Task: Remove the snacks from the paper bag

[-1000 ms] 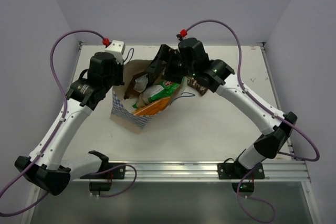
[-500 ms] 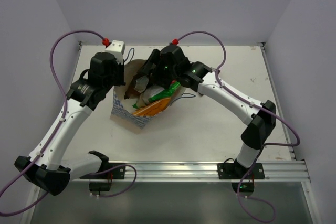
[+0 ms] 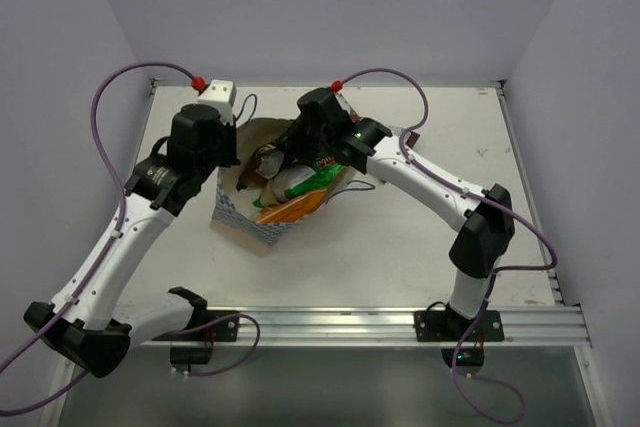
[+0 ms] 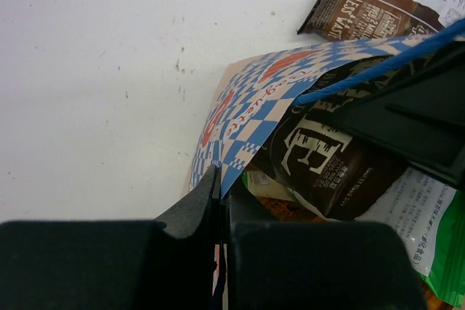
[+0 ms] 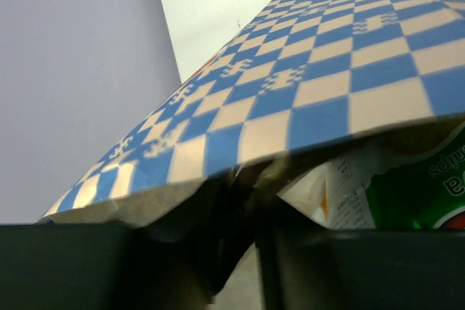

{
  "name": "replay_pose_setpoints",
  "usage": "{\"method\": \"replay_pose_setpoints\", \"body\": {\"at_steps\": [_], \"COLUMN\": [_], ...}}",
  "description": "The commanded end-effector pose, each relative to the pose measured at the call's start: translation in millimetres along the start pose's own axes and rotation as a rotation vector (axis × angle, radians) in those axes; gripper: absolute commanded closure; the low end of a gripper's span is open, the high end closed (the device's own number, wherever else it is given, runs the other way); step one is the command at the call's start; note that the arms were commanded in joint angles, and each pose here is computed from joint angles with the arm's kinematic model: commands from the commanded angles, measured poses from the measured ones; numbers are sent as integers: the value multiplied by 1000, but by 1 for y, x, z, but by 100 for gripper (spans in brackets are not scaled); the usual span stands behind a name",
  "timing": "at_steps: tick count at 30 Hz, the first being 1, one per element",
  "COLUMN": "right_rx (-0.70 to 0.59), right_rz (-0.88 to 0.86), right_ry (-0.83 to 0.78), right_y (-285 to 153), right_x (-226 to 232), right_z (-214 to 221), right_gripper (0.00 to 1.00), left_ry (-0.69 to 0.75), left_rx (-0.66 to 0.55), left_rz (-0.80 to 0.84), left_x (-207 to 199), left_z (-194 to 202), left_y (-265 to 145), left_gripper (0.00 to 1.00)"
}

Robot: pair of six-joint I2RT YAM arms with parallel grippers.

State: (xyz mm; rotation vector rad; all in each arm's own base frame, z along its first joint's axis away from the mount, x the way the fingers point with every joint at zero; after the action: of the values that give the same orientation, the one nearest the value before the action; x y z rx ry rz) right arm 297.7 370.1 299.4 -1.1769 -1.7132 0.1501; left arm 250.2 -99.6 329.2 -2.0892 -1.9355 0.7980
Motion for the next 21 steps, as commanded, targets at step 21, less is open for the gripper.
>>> {"method": "replay_pose_setpoints", "body": {"at_steps": [21], "right_rx": [-230], "right_rz": [-451], "right_ry": [-239], "right_y": [-202], "right_x": [72], "right_z": [-58], "right_gripper": [100], "left_ry": [-91], "left_rx": [-75], "left_rz": [-128], "left_x": [4], "left_z": [-6], "left_y": [18], "left_gripper": [100]}}
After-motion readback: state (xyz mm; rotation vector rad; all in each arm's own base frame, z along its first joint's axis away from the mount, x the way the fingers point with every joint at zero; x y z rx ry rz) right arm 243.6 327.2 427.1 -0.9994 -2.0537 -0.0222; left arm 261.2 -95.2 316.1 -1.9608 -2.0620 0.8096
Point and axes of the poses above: each gripper's point midway between its finger pads, its own y axis out along the fingers, its own x axis along the line the jaws close on, z = x × y, the point moved 7 cm from there along -y, back along the fingers, and after that the axes turned 15 degrees about -y, right-handed, at the moved point
